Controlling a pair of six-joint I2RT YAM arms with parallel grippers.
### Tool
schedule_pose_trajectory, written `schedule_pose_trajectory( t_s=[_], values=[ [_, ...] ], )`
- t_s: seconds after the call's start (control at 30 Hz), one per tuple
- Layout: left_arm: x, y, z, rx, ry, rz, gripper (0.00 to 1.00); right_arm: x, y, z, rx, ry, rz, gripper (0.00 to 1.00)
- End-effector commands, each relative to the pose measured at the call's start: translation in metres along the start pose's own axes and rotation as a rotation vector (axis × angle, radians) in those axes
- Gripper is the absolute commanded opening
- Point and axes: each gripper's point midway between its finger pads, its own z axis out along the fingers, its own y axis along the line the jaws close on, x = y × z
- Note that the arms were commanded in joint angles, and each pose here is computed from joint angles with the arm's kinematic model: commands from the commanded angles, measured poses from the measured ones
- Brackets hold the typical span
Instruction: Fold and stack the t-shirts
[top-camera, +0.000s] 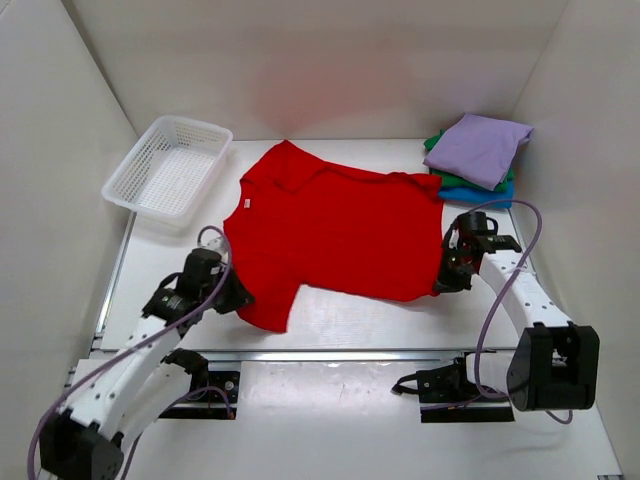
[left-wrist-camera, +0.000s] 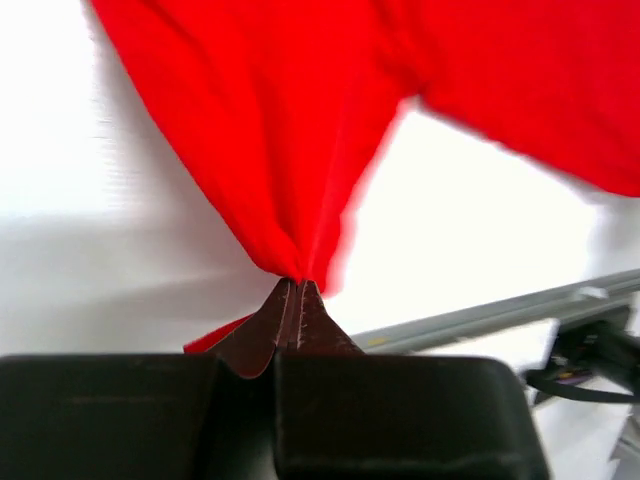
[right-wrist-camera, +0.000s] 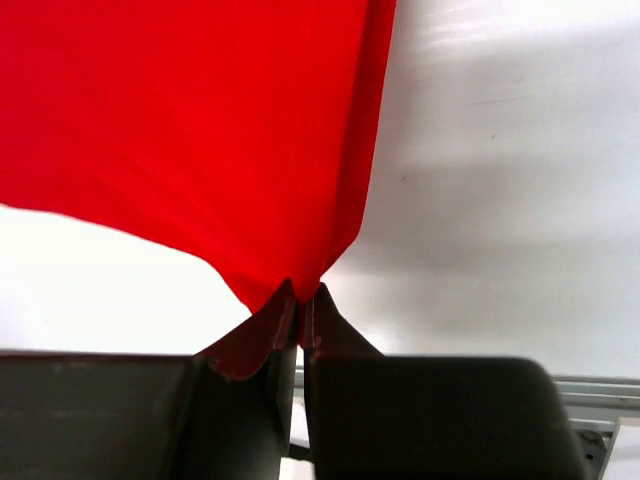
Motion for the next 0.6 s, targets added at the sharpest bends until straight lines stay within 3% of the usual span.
schedule_pose_trajectory(
  t_s=[0.0,0.23,0.4,0.57],
  values=[
    [0.015,0.005,-0.031,-0.021,0.064,-0.018,0.00,0.014,0.006,-0.019,-0.020,0.028,-0.013,0.00],
    [0.028,-0.012,-0.059,0.062,0.098,-0.017,0.00,0.043,-0.007,-0.035,-0.004,0.074,-0.011,0.00],
    [-0.010,-0.034,-0.094,0.101,-0.022,0.025,0.00,0.052,-0.013,-0.046,-0.022,0.052,0.013,0.00],
    [-0.052,-0.059,-0.082,0.151,-0.071,0.062,0.00,0.048,-0.010,-0.043,-0.069,0.052,0.033,0.00]
  ],
)
